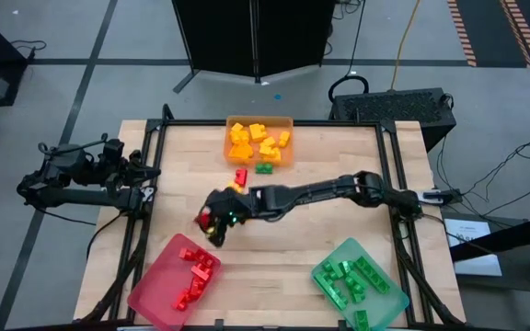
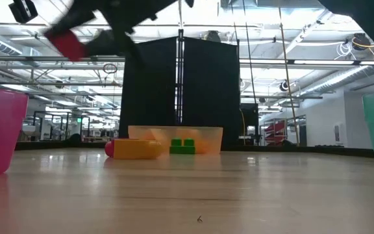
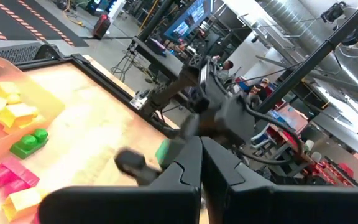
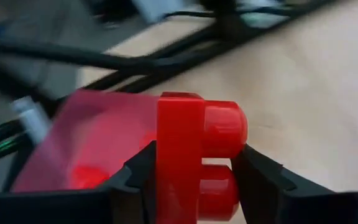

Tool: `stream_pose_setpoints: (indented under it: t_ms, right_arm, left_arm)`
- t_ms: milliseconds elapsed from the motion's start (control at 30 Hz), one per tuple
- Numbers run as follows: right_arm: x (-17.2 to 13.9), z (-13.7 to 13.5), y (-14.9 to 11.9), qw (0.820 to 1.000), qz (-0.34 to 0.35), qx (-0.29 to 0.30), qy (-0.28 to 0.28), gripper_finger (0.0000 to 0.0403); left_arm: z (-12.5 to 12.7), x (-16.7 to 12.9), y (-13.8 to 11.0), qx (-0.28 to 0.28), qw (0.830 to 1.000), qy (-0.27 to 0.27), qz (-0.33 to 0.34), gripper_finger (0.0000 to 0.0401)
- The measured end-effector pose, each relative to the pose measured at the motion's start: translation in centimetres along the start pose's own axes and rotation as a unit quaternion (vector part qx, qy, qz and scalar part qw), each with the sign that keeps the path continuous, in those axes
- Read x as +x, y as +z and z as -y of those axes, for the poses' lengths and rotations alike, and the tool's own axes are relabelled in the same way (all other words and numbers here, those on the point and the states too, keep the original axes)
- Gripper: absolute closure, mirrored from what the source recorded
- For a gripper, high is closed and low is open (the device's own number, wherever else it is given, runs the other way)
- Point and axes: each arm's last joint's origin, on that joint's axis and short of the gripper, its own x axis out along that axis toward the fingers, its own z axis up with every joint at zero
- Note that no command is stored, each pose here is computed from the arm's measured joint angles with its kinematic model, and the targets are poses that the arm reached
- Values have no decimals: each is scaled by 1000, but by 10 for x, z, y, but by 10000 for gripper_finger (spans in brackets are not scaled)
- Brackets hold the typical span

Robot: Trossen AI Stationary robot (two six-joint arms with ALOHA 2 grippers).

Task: Sort blocks
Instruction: Put the red 2 stud game piece into the pink bin

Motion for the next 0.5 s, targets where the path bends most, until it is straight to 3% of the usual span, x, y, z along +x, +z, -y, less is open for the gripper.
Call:
stream_pose_setpoints:
  t_ms: [233, 500]
  right_arm:
    - [27, -14, -22, 989, -24, -45, 141, 256]
    - [41, -29, -41, 977, -35, -56, 205, 256]
  left_arm:
    - [0, 0, 0, -1, 1000, 0, 0, 397]
    - [0, 0, 0, -3, 1000, -3, -3, 397]
